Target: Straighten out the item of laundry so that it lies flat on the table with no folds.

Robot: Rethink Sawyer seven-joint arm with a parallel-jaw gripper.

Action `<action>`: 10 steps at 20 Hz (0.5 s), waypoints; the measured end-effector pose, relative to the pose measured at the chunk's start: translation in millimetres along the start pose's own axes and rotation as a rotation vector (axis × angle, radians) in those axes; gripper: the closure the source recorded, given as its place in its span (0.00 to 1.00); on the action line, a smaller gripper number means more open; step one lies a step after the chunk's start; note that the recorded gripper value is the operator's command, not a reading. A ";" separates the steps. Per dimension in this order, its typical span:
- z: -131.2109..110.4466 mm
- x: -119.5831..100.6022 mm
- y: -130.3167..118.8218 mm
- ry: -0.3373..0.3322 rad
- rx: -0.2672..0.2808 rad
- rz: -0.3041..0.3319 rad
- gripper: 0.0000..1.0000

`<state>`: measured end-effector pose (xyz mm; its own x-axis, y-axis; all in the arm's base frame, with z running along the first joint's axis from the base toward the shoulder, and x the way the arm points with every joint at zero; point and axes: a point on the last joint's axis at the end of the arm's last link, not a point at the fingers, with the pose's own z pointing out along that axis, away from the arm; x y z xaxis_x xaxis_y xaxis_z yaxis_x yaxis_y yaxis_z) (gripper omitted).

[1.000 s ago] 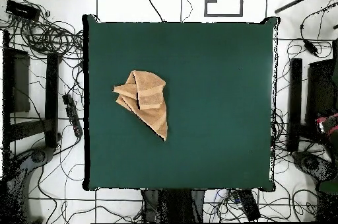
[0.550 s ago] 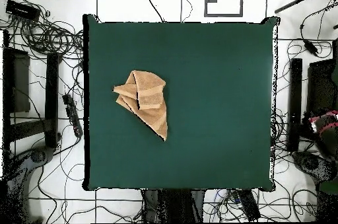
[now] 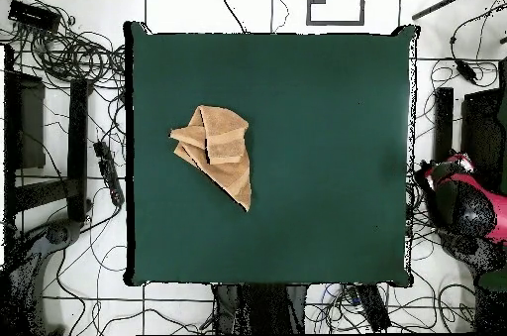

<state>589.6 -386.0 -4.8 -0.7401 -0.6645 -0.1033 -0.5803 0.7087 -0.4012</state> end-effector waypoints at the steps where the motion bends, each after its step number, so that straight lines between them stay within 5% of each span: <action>1: -1.6 -6.7 4.7 -0.003 0.002 -0.008 0.00; 10: -16.5 -63.2 64.0 -0.032 -0.002 0.036 0.00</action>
<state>593.7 -294.7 -8.9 -0.7491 -0.6460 -0.1466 -0.5544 0.7325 -0.3949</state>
